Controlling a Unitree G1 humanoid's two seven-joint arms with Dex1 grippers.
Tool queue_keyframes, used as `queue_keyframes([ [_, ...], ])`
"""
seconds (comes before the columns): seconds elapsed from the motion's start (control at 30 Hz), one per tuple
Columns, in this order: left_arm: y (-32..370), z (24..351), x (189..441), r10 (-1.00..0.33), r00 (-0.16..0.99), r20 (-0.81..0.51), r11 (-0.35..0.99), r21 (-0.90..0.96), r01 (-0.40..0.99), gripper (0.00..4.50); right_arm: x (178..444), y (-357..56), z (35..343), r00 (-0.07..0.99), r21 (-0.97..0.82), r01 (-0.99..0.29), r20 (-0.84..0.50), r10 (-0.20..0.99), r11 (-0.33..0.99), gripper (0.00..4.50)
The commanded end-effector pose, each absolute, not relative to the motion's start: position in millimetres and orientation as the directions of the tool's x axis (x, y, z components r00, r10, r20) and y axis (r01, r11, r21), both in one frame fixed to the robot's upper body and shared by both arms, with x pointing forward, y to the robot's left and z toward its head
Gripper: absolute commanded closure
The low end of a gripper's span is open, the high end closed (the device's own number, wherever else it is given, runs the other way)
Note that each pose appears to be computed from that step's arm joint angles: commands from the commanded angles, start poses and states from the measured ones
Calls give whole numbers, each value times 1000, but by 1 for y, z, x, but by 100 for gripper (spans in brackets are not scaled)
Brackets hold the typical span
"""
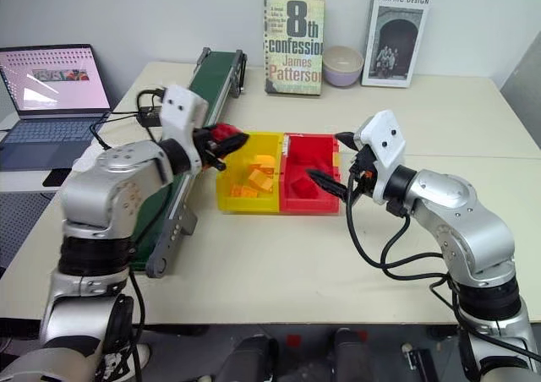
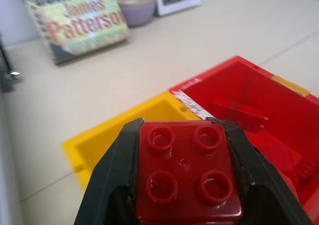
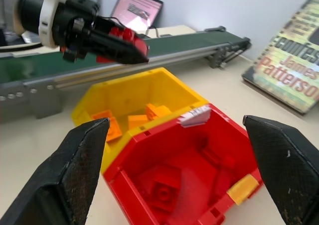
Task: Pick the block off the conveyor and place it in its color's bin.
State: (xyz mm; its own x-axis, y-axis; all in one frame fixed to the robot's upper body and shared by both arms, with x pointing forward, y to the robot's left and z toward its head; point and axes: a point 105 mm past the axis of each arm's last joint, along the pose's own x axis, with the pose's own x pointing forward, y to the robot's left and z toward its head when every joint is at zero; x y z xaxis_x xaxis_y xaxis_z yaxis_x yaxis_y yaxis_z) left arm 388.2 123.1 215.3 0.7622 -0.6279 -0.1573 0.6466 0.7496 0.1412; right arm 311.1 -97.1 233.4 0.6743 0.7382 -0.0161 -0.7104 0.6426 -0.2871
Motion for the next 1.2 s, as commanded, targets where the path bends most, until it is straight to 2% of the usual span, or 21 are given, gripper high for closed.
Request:
queue_keyframes([
  [0.03, 93, 226, 387, -742, 658, -127, 634, 187, 751, 296, 306, -106, 244, 724, -324, -647, 22, 689, 690, 0],
  [0.13, 69, 222, 397, -784, 607, -132, 577, 207, 790, 296, 302, -117, 232, 765, -336, -615, -37, 643, 713, 0],
  [0.27, 48, 217, 408, -813, 567, -136, 531, 229, 816, 296, 294, -120, 219, 770, -333, -622, -92, 632, 709, 0],
  [0.5, 7, 208, 413, -859, 486, -159, 431, 286, 856, 296, 289, -124, 212, 794, -327, -599, -122, 595, 731, 0],
  [0.57, 4, 205, 417, -852, 493, -178, 425, 317, 848, 226, 290, -123, 212, 797, -327, -595, -121, 592, 734, 0],
  [0.73, 7, 204, 422, -846, 500, -186, 425, 332, 842, 140, 293, -122, 217, 800, -322, -590, -109, 591, 740, 0],
  [0.83, 22, 207, 427, -822, 540, -180, 462, 345, 817, 81, 296, -122, 218, 799, -330, -589, -108, 591, 737, 0],
  [0.97, 48, 230, 430, -796, 592, -128, 521, 353, 777, 4, 304, -122, 225, 795, -342, -591, -93, 600, 730, 0],
  [1.03, 68, 238, 427, -779, 615, -119, 546, 353, 760, 1, 305, -122, 230, 786, -343, -600, -85, 612, 723, 0],
  [1.2, 140, 235, 407, -683, 698, -214, 582, 419, 697, 1, 305, -115, 238, 702, -328, -691, -94, 706, 644, 0],
])
